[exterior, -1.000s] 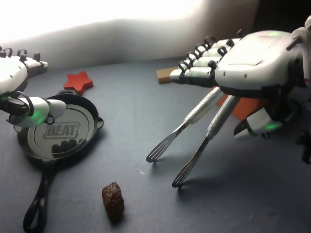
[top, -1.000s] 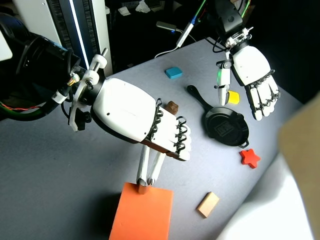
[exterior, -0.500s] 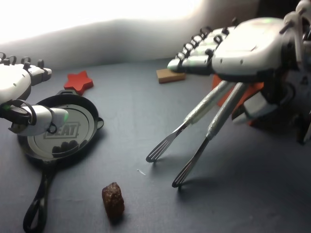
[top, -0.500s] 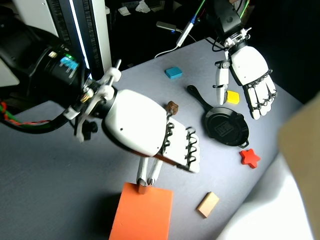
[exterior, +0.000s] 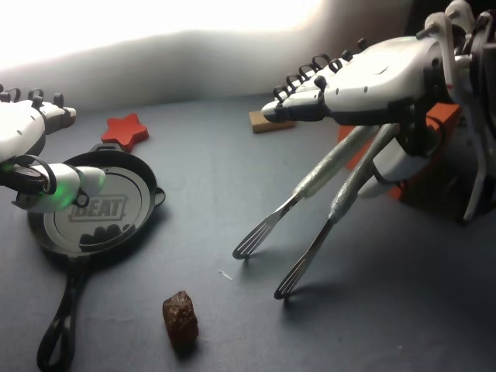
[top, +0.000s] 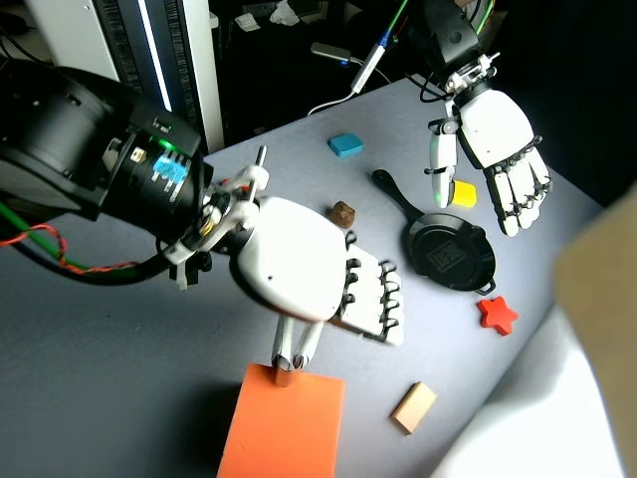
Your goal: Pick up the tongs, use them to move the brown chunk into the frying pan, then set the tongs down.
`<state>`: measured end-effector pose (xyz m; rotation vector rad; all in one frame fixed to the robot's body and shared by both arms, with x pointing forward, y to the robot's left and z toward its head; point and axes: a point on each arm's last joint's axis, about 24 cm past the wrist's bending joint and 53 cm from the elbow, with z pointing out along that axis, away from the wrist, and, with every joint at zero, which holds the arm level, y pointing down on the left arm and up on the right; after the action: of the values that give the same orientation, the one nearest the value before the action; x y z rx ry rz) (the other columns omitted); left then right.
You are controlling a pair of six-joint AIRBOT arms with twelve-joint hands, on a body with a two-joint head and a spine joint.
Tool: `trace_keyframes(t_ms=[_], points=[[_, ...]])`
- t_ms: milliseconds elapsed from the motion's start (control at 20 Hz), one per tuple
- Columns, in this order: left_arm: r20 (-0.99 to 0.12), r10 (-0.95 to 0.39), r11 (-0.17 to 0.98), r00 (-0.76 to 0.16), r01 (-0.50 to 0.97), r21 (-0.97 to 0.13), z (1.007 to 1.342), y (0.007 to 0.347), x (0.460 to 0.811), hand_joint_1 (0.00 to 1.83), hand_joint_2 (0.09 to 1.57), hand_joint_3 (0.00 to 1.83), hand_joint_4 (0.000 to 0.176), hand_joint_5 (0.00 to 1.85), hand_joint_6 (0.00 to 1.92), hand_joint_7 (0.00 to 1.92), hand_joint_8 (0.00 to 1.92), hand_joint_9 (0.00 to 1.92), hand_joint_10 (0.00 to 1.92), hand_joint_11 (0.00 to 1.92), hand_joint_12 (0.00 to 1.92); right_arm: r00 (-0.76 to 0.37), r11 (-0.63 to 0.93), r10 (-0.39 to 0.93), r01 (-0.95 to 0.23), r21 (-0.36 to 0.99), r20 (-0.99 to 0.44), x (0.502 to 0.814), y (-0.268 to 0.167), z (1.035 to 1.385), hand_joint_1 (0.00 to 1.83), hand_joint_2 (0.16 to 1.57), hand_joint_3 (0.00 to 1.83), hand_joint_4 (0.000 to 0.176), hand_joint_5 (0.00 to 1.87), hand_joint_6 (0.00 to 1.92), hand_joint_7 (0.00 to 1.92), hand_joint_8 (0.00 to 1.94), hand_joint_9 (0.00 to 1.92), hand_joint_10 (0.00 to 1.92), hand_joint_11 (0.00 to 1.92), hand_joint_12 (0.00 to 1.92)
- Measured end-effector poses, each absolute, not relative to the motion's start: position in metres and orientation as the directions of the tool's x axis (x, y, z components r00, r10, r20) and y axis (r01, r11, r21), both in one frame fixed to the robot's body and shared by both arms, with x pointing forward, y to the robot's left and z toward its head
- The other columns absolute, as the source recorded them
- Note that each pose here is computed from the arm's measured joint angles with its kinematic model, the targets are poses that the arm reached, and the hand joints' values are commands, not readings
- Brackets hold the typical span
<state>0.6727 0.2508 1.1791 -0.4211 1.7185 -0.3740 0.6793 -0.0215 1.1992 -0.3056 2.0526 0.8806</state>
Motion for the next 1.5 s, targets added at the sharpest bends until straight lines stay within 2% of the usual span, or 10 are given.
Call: trace_keyframes(t_ms=[300, 500, 550, 650, 850, 1000, 1100, 1200, 1400, 1500], points=[[-0.863, -0.477, 0.879, -0.168, -0.078, -0.47, 1.179, 0.252, 0.673, 0.27, 1.26, 0.0, 0.034, 0.2, 0.0, 0.22, 0.0, 0.21, 0.0, 0.0, 0.83, -0.617, 0.744, 0.023, -0.515, 0.426, -0.786, 0.674, -0.02, 1.189, 1.11, 0.97, 0.0, 0.0, 0.0, 0.0, 0.0, 0.0, 0.0, 0.0, 0.0, 0.0], [-0.858, -0.484, 0.875, -0.172, -0.084, -0.476, 1.177, 0.252, 0.672, 0.22, 1.27, 0.0, 0.034, 0.2, 0.0, 0.22, 0.0, 0.22, 0.0, 0.0, 0.82, -0.622, 0.773, -0.021, -0.506, 0.382, -0.783, 0.675, -0.021, 1.179, 1.17, 0.97, 0.0, 0.0, 0.0, 0.0, 0.0, 0.0, 0.0, 0.0, 0.0, 0.0], [-0.858, -0.485, 0.875, -0.171, -0.086, -0.477, 1.177, 0.251, 0.671, 0.24, 1.27, 0.0, 0.032, 0.2, 0.0, 0.22, 0.0, 0.22, 0.0, 0.0, 0.82, -0.624, 0.774, -0.02, -0.504, 0.382, -0.782, 0.676, -0.022, 1.179, 1.15, 0.99, 0.01, 0.0, 0.0, 0.0, 0.0, 0.0, 0.0, 0.0, 0.0, 0.0], [-0.858, -0.483, 0.875, -0.175, -0.084, -0.476, 1.177, 0.25, 0.671, 0.24, 1.27, 0.0, 0.04, 0.2, 0.0, 0.22, 0.0, 0.22, 0.0, 0.0, 0.83, -0.628, 0.775, -0.024, -0.503, 0.383, -0.777, 0.677, -0.019, 1.177, 1.15, 0.97, 0.0, 0.0, 0.0, 0.0, 0.0, 0.0, 0.0, 0.0, 0.0, 0.0], [-0.859, -0.484, 0.875, -0.169, -0.086, -0.476, 1.179, 0.251, 0.671, 0.2, 1.28, 0.0, 0.035, 0.19, 0.0, 0.22, 0.01, 0.23, 0.0, 0.0, 0.85, -0.656, 0.78, -0.024, -0.484, 0.396, -0.754, 0.678, -0.013, 1.165, 1.13, 1.0, 0.02, 0.0, 0.0, 0.0, 0.0, 0.0, 0.0, 0.0, 0.0, 0.0], [-0.854, -0.492, 0.871, -0.171, -0.093, -0.483, 1.177, 0.251, 0.67, 0.21, 1.27, 0.0, 0.039, 0.21, 0.01, 0.23, 0.01, 0.23, 0.0, 0.0, 0.86, -0.663, 0.784, -0.034, -0.482, 0.391, -0.748, 0.677, -0.014, 1.158, 1.13, 0.99, 0.01, 0.0, 0.0, 0.0, 0.0, 0.0, 0.0, 0.0, 0.0, 0.0], [-0.854, -0.492, 0.87, -0.169, -0.095, -0.483, 1.178, 0.252, 0.67, 0.21, 1.28, 0.0, 0.029, 0.2, 0.0, 0.23, 0.0, 0.22, 0.0, 0.0, 0.87, -0.667, 0.787, -0.038, -0.479, 0.389, -0.744, 0.676, -0.015, 1.155, 1.11, 0.99, 0.01, 0.0, 0.0, 0.0, 0.0, 0.0, 0.0, 0.0, 0.0, 0.0], [-0.854, -0.493, 0.87, -0.168, -0.097, -0.484, 1.178, 0.252, 0.67, 0.14, 1.29, 0.0, 0.034, 0.18, 0.0, 0.22, 0.0, 0.21, 0.0, 0.0, 0.86, -0.662, 0.789, -0.048, -0.485, 0.379, -0.748, 0.677, -0.015, 1.154, 1.1, 1.01, 0.02, 0.0, 0.0, 0.0, 0.0, 0.0, 0.0, 0.0, 0.0, 0.0], [-0.854, -0.494, 0.869, -0.164, -0.101, -0.484, 1.178, 0.253, 0.67, 0.14, 1.29, 0.0, 0.035, 0.17, 0.0, 0.22, 0.0, 0.22, 0.01, 0.0, 0.88, -0.66, 0.791, -0.066, -0.492, 0.364, -0.749, 0.676, -0.015, 1.147, 1.09, 1.02, 0.03, 0.0, 0.0, 0.0, 0.0, 0.0, 0.0, 0.0, 0.0, 0.0], [-0.854, -0.494, 0.869, -0.164, -0.101, -0.484, 1.178, 0.253, 0.67, 0.16, 1.29, 0.0, 0.038, 0.18, 0.0, 0.23, 0.0, 0.23, 0.01, 0.0, 0.9, -0.655, 0.791, -0.067, -0.494, 0.36, -0.752, 0.677, -0.015, 1.148, 1.14, 1.01, 0.02, 0.0, 0.01, 0.01, 0.01, 0.01, 0.0, 0.0, 0.0, 0.0]])
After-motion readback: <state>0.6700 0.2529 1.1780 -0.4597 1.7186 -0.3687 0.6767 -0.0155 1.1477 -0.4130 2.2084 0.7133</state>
